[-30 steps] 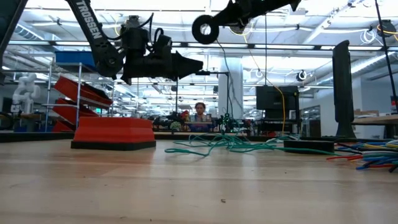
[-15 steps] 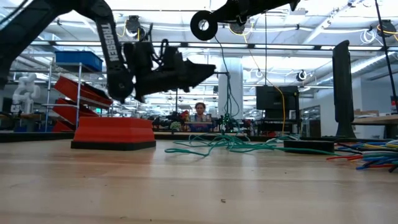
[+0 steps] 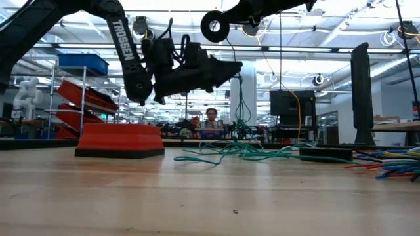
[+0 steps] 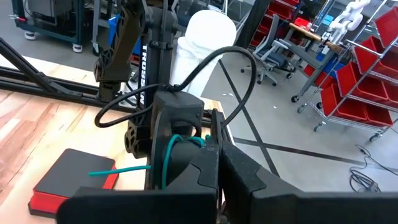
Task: Coiling cords
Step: Coil the green wire cable on the spool
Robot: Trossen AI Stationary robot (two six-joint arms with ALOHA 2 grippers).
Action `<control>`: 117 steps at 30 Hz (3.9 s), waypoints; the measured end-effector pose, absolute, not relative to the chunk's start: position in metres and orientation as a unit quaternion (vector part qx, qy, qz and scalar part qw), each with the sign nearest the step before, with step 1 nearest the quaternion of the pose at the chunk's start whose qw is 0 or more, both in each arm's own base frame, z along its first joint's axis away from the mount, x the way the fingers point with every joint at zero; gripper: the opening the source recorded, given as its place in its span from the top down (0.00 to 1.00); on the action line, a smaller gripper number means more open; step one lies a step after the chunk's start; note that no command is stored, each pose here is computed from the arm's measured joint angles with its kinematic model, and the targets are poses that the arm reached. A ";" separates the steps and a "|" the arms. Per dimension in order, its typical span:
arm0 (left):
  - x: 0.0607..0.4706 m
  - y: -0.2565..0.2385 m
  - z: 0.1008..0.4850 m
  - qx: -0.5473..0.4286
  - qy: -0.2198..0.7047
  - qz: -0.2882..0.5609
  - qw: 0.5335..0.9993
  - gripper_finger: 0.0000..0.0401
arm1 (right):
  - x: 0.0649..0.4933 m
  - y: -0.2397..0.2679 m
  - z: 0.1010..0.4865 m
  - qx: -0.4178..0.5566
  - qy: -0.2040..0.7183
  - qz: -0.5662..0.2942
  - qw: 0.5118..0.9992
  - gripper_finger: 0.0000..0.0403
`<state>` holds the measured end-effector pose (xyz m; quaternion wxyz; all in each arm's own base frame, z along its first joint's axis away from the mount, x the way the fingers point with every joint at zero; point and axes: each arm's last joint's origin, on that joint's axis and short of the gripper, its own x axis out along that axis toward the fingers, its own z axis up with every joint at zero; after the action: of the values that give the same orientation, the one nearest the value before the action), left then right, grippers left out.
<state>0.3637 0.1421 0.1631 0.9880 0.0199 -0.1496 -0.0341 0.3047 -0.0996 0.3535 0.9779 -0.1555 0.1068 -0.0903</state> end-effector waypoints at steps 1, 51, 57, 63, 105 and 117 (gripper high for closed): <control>0.364 0.142 0.162 0.020 -0.143 -0.033 0.989 0.59 | 0.305 -0.100 0.353 -0.156 0.107 -0.091 0.978 1.00; 0.339 0.173 0.170 -0.019 -0.080 0.008 0.997 1.00 | 0.283 -0.110 0.318 -0.191 0.358 -0.259 0.877 1.00; 0.343 0.167 0.172 -0.029 -0.079 -0.008 0.996 1.00 | 0.286 -0.111 0.315 -0.201 0.365 -0.269 0.868 1.00; 0.348 0.167 0.180 -0.052 -0.092 -0.021 0.994 1.00 | 0.302 -0.116 0.291 -0.212 0.403 -0.251 0.855 1.00; 0.367 0.136 0.179 -0.013 -0.088 0.141 0.986 0.96 | 0.316 -0.126 0.322 -0.129 0.193 -0.276 0.932 1.00; 0.365 0.140 0.172 0.013 -0.058 0.197 0.979 0.66 | 0.302 -0.119 0.346 -0.095 0.140 -0.249 0.954 1.00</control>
<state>0.3652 0.1398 0.1716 0.9787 0.0130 -0.0576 0.1968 0.3018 -0.1189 0.3460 0.9537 -0.0948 0.1401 -0.2488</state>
